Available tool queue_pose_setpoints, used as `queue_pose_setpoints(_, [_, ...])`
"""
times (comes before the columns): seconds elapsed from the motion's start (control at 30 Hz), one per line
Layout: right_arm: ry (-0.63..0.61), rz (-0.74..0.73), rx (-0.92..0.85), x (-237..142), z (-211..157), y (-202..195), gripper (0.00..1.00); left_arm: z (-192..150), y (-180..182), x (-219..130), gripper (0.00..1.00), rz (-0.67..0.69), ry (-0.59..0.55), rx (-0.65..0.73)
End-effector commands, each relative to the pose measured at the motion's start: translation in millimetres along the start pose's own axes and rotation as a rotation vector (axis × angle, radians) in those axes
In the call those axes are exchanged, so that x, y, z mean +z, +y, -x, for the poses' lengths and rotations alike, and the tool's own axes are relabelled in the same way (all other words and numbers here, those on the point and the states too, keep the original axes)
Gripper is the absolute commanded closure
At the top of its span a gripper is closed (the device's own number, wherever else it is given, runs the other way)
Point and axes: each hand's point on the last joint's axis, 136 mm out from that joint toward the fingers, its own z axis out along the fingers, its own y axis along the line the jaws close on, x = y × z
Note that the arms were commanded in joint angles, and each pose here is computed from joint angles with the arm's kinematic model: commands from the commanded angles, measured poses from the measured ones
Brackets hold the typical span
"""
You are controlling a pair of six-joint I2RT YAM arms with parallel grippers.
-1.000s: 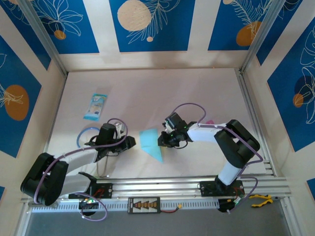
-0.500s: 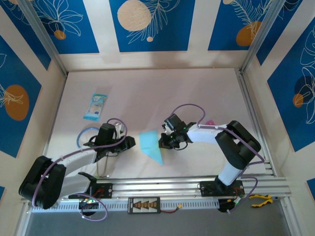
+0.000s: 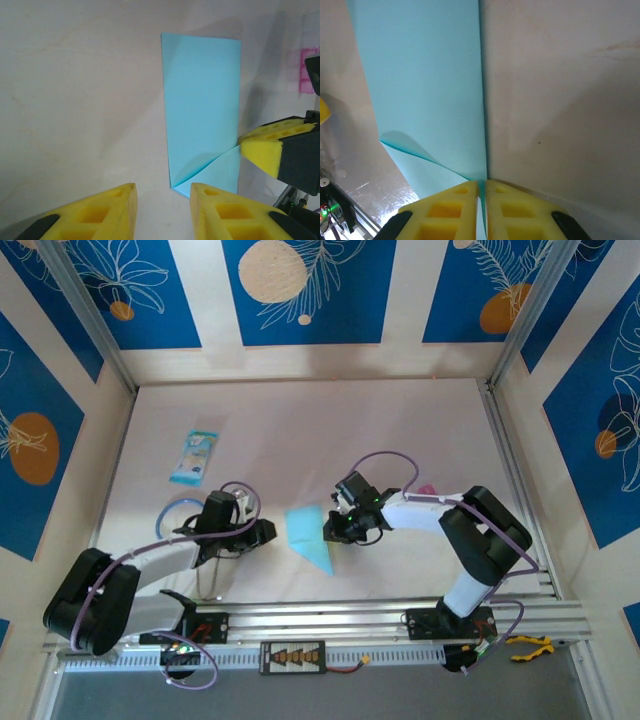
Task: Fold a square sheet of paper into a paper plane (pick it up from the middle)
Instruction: Fourth fold the wing at the center of the table.
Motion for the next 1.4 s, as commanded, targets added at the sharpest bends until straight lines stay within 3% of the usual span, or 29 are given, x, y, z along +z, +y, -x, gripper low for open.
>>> queue_pose_setpoints(0.0, [0.019,0.036,-0.021,-7,-6,8,0.86,6,-11,-1,0.67,-0.038,0.004,0.000])
queue_pose_setpoints(0.47, [0.055,0.067,-0.055,-6,-12,22,0.84,6,-12,0,0.66,-0.046,0.007,-0.004])
queue_pose_setpoints(0.77, [0.034,0.052,-0.061,-8,-13,20,0.90,6,-12,0,0.65,-0.048,0.008,-0.007])
queue_pose_setpoints(1.0, [-0.004,-0.004,-0.030,-8,-7,5,0.79,5,-17,3,0.65,-0.082,0.020,-0.006])
queue_pose_setpoints(1.37, [0.035,0.010,-0.012,7,-10,3,0.77,3,-44,15,0.72,-0.213,0.078,0.015])
